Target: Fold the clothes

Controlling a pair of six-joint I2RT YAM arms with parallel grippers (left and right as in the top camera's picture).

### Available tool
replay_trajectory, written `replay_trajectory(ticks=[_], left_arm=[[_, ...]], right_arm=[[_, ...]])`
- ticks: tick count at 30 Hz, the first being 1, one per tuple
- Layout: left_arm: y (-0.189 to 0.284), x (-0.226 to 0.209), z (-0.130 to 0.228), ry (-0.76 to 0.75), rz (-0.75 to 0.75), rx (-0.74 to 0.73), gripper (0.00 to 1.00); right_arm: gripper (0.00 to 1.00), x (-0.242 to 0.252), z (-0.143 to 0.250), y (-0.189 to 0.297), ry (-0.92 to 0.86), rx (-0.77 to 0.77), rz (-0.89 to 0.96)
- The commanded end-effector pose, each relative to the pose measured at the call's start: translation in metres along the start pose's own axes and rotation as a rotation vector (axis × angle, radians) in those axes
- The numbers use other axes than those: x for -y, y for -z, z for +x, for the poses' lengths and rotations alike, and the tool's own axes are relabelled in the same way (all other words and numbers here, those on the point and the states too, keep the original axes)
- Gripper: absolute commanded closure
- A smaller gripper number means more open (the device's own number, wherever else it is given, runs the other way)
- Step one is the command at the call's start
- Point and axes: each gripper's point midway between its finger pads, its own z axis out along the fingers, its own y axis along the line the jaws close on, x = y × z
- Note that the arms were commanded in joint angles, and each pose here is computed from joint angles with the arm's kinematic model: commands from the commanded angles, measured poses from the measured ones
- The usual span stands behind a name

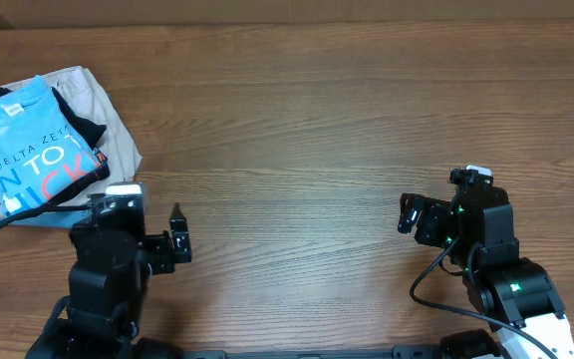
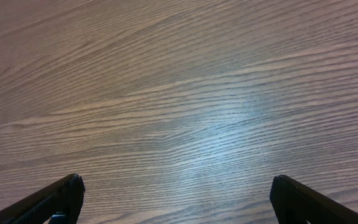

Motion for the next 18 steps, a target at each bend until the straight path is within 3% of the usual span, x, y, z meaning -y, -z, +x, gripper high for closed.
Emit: replay_trajectory(ticks=[1, 18], left_arm=[[-0.003, -0.01, 0.007, 0.019, -0.063, -0.015, 0.0], [-0.002, -0.013, 0.022, -0.006, -0.077, -0.077, 0.0]], right_arm=[[0.0, 0.001, -0.001, 0.001, -0.004, 0.011, 0.004], [0.0, 0.004, -0.001, 0.006, -0.012, 0.03, 0.004]])
